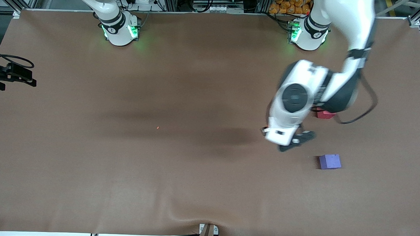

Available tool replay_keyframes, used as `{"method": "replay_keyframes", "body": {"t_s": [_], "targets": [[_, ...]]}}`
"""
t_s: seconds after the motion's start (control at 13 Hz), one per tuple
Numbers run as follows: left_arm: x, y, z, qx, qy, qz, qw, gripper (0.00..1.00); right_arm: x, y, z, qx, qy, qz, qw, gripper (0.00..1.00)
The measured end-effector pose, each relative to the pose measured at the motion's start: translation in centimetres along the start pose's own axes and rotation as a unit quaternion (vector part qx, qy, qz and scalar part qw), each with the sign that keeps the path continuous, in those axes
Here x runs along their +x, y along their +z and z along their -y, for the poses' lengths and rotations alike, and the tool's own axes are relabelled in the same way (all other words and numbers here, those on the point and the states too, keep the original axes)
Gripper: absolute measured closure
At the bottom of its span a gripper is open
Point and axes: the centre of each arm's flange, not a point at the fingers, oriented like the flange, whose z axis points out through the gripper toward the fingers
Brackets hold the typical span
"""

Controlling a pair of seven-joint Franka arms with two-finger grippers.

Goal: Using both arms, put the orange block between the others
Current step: 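Carry the orange cube with the left gripper toward the pink cube, then lower the orange cube between the pink and blue cubes, open the left gripper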

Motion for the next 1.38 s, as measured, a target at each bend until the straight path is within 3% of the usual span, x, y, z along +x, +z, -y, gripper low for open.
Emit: {"method": "replay_keyframes", "body": {"t_s": [0.23,0.54,0.92,1.38], "targets": [[2.7,2.6,8.0,0.006,0.066,0.024,0.997,0.44,0.0,0.0,-0.1,0.000,0.001,0.000,1.000,0.00],[4.5,7.5,14.7,-0.013,0.116,0.016,0.993,0.44,-0.3,0.2,-0.4,0.002,0.005,0.010,1.000,0.00],[4.7,15.5,20.5,-0.047,0.136,-0.029,0.989,0.44,-0.5,0.2,-0.7,0.001,0.007,0.013,1.000,0.00],[4.8,19.5,22.5,-0.054,0.147,-0.030,0.987,0.44,-0.4,0.2,-0.5,-0.009,0.005,0.016,1.000,0.00]]}}
